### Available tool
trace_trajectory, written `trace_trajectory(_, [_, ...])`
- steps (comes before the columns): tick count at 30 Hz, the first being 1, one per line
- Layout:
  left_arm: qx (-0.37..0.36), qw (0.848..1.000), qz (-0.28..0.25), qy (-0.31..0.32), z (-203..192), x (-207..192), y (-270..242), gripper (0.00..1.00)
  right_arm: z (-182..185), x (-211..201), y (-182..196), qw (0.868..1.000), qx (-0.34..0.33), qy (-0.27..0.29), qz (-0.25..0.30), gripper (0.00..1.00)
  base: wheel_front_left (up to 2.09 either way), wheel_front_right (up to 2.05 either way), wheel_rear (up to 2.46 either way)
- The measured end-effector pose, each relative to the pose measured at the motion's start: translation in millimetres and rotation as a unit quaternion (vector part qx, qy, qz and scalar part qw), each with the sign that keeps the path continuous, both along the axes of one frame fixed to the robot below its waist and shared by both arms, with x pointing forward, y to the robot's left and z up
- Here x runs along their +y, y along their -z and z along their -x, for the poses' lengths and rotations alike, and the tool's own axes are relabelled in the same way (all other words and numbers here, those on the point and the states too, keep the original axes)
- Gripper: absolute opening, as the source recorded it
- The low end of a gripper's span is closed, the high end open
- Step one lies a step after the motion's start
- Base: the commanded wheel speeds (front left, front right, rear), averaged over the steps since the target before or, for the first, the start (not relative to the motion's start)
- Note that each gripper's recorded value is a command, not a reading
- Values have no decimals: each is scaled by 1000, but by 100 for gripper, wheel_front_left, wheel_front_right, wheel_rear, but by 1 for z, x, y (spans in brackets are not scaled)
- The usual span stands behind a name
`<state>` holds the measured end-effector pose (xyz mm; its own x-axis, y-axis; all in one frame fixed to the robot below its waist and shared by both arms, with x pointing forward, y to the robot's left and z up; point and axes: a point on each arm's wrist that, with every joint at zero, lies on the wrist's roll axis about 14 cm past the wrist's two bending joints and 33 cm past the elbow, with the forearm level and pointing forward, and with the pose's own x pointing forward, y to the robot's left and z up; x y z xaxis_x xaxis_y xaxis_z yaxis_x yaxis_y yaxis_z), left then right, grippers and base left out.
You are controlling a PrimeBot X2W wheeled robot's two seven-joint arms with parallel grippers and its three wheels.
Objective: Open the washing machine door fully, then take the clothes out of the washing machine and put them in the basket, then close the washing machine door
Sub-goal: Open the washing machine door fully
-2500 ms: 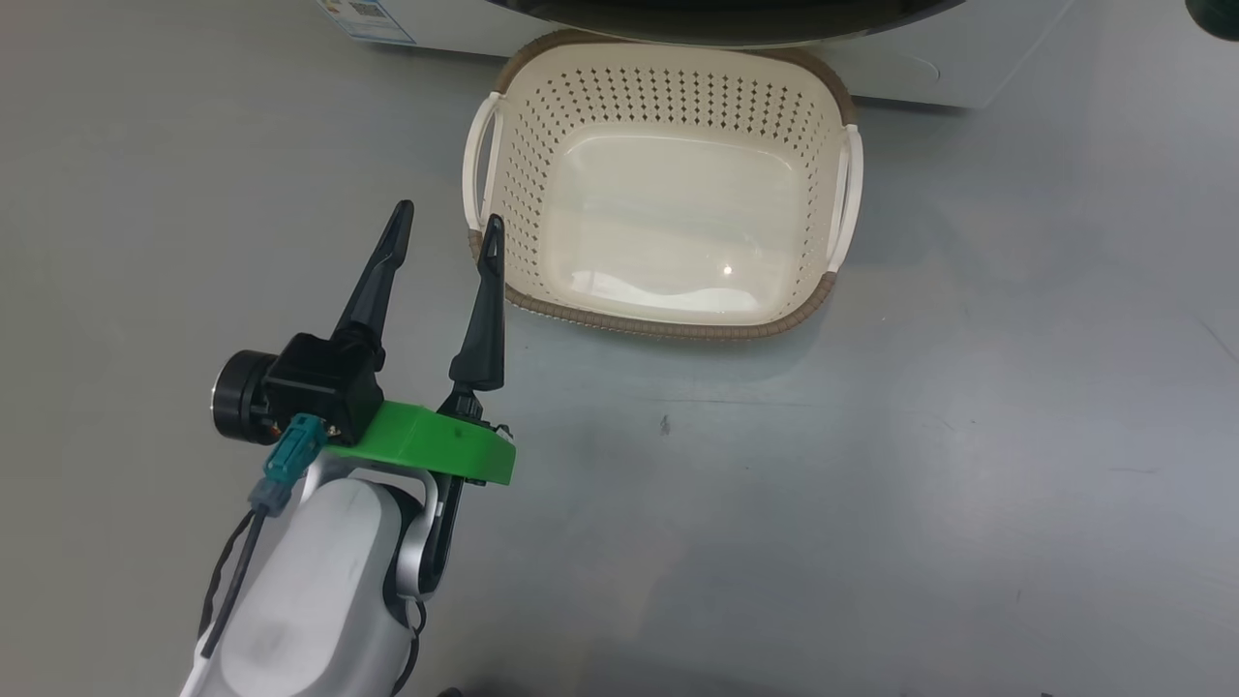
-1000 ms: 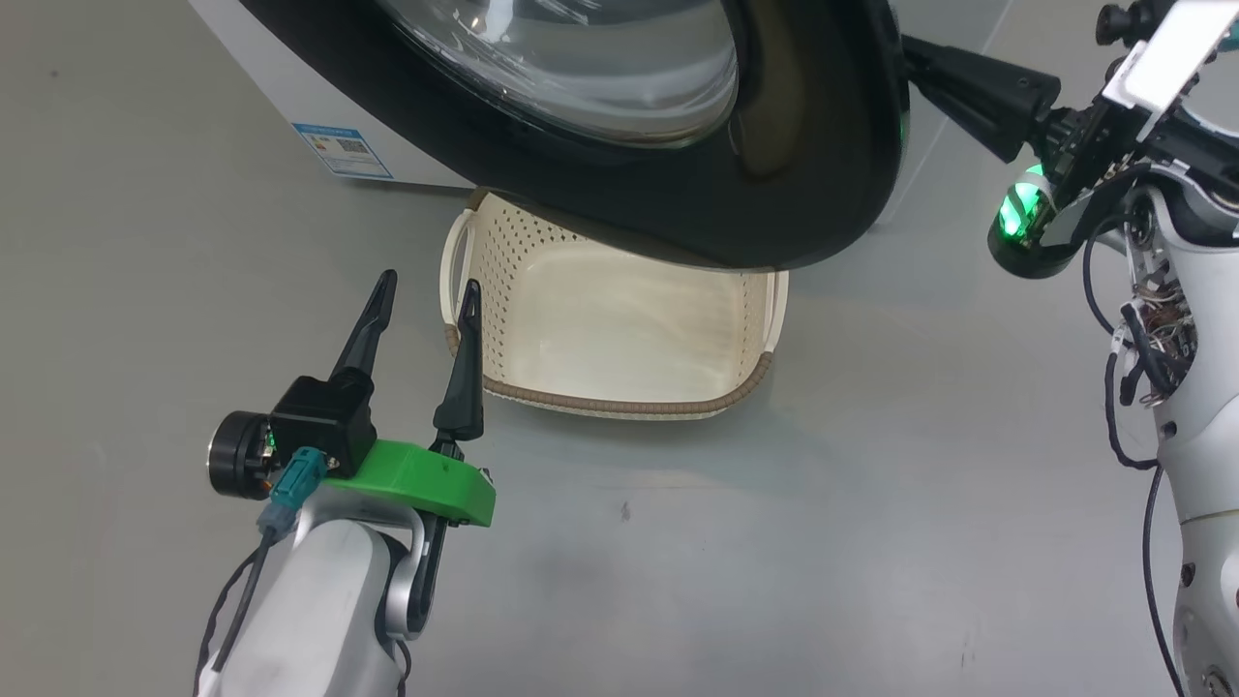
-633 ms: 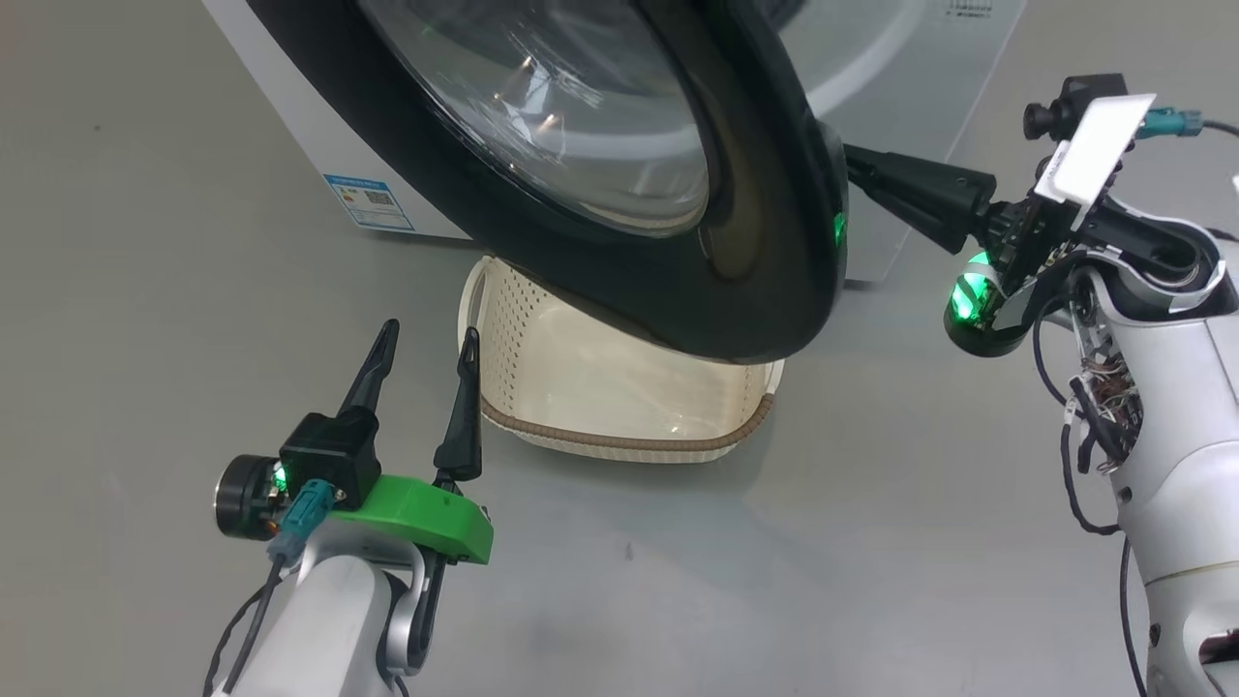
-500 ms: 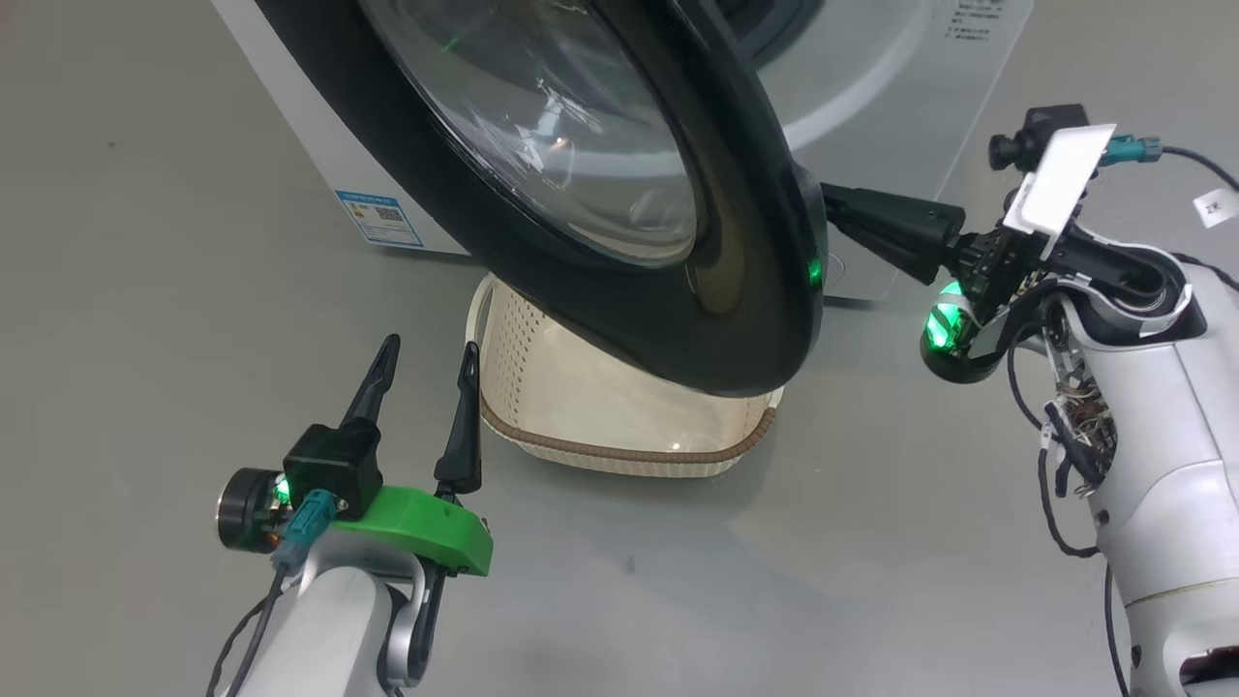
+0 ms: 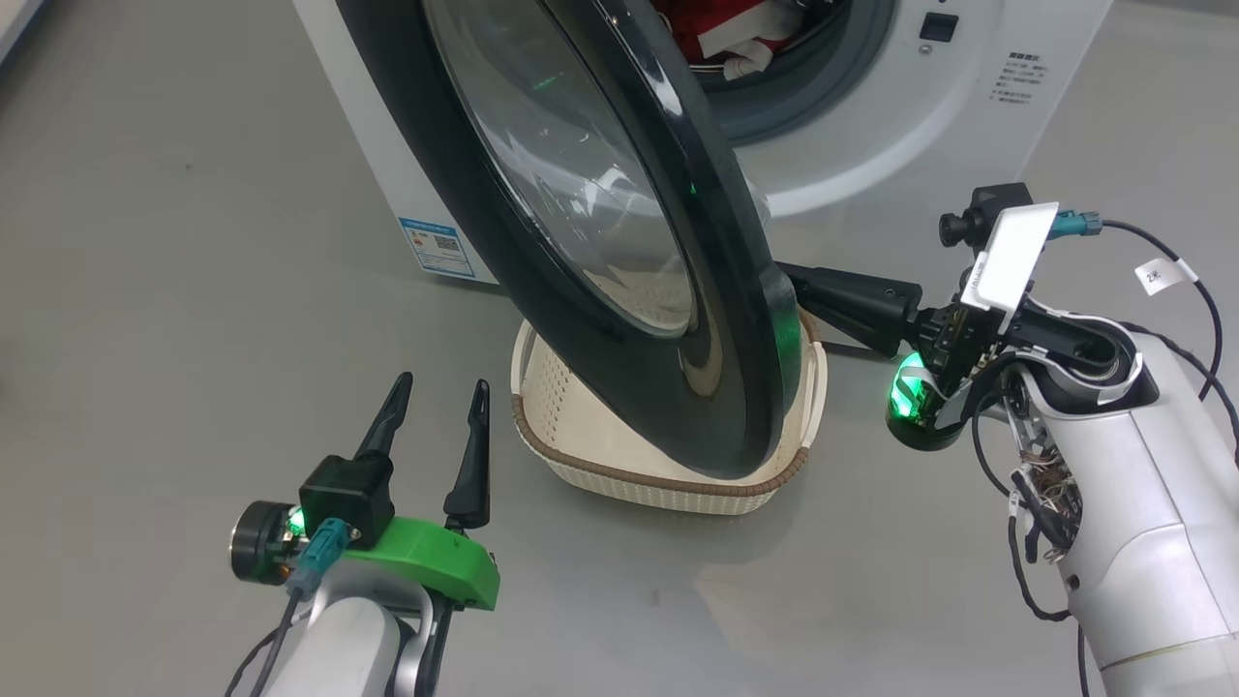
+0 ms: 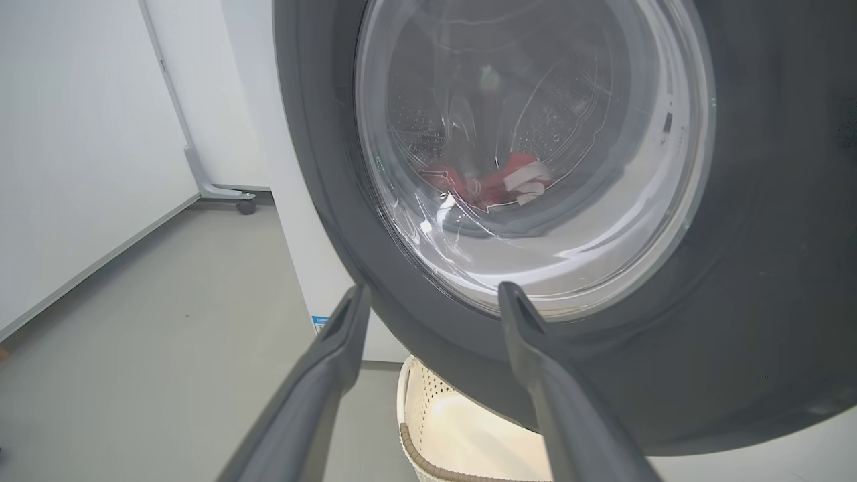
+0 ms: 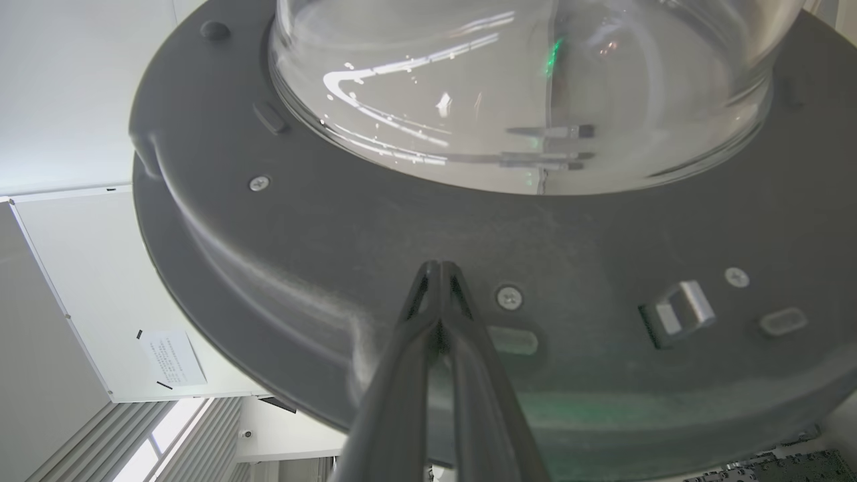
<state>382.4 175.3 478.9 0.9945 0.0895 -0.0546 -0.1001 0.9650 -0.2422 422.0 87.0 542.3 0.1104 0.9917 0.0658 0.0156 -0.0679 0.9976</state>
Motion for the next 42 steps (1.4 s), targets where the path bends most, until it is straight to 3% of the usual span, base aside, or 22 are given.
trace_trajectory(27, [-6,997,-4,-79,47,45,-8,100,83,73,-6,989,12,-146,-18,0,0,0,0])
trace_trajectory(42, [-6,995,-3,-102,58,57,-8,100,108,88,-9,983,28,-176,-34,0,0,0,0])
